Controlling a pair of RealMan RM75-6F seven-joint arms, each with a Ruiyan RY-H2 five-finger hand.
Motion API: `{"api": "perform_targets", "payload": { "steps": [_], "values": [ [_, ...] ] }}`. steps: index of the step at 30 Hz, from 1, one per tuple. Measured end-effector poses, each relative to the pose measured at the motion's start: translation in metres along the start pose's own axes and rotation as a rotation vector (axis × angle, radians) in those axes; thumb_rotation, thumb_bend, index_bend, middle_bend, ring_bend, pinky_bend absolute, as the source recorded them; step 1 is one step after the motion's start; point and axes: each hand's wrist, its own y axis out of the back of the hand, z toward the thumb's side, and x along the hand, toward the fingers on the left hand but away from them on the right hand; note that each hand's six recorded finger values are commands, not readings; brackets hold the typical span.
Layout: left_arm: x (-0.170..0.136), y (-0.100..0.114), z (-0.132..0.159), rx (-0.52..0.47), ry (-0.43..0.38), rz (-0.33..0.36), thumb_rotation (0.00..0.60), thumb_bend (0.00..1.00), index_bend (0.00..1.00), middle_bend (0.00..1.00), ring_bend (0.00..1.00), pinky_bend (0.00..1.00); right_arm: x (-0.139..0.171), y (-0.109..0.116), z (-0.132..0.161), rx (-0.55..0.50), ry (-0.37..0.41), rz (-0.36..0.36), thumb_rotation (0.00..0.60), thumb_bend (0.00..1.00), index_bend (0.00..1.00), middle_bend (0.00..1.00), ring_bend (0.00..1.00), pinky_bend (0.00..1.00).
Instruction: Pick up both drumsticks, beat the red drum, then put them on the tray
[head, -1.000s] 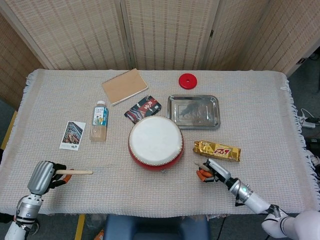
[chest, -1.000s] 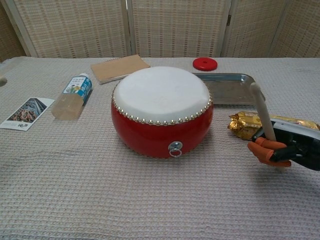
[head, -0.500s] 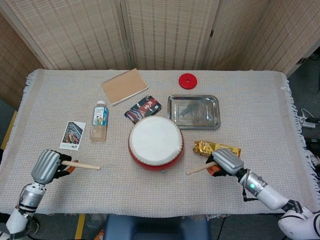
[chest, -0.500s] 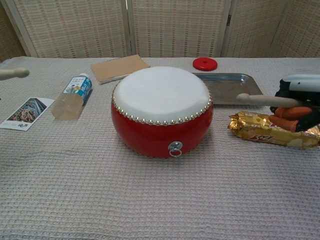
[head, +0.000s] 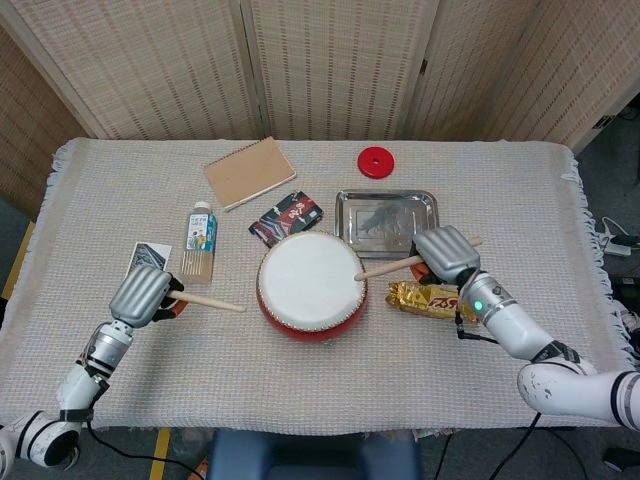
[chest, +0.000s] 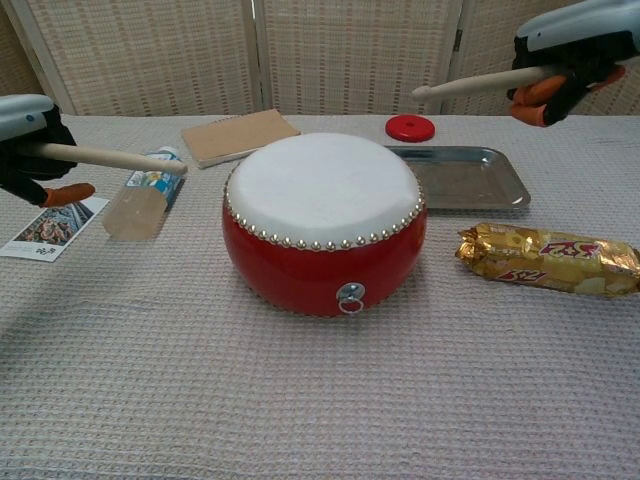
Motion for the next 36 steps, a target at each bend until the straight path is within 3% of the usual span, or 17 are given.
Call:
{"api": "perform_targets", "payload": {
  "steps": [6, 12, 16, 21, 27, 31, 36],
  "values": [
    [0.020, 0.004, 0.009, -0.008, 0.071, -0.035, 0.600, 0.43, 1.00, 1.00, 1.00, 1.00, -0.032, -0.005, 0.012, 0.132, -0.081, 0.045, 0.600, 0.75, 1.00, 1.00, 1.00, 1.00],
    [0.033, 0.014, 0.034, -0.019, 0.057, -0.037, 0.600, 0.43, 1.00, 1.00, 1.00, 1.00, -0.061, -0.028, 0.022, 0.239, -0.155, 0.100, 0.600, 0.75, 1.00, 1.00, 1.00, 1.00],
    [0.041, 0.014, 0.047, -0.015, 0.047, -0.042, 0.600, 0.43, 1.00, 1.00, 1.00, 1.00, -0.071, -0.027, 0.025, 0.301, -0.184, 0.092, 0.600, 0.75, 1.00, 1.00, 1.00, 1.00],
    [0.050, 0.002, 0.060, 0.036, 0.041, -0.047, 0.600, 0.43, 1.00, 1.00, 1.00, 1.00, -0.065, -0.011, 0.040, 0.226, -0.141, 0.041, 0.600, 0.75, 1.00, 1.00, 1.00, 1.00],
    [0.060, -0.028, 0.069, 0.129, 0.055, -0.084, 0.600, 0.43, 1.00, 1.00, 1.00, 1.00, -0.044, 0.015, 0.047, 0.126, -0.071, -0.014, 0.600, 0.75, 1.00, 1.00, 1.00, 1.00],
    [0.062, -0.027, 0.066, 0.173, 0.080, -0.064, 0.600, 0.43, 1.00, 1.00, 1.00, 1.00, -0.045, 0.003, 0.042, 0.167, -0.082, 0.015, 0.600, 0.75, 1.00, 1.00, 1.00, 1.00],
    [0.057, 0.000, 0.064, 0.096, 0.098, 0.009, 0.600, 0.43, 1.00, 1.00, 1.00, 1.00, -0.055, -0.027, 0.033, 0.246, -0.126, 0.085, 0.600, 0.75, 1.00, 1.00, 1.00, 1.00]
  ]
}}
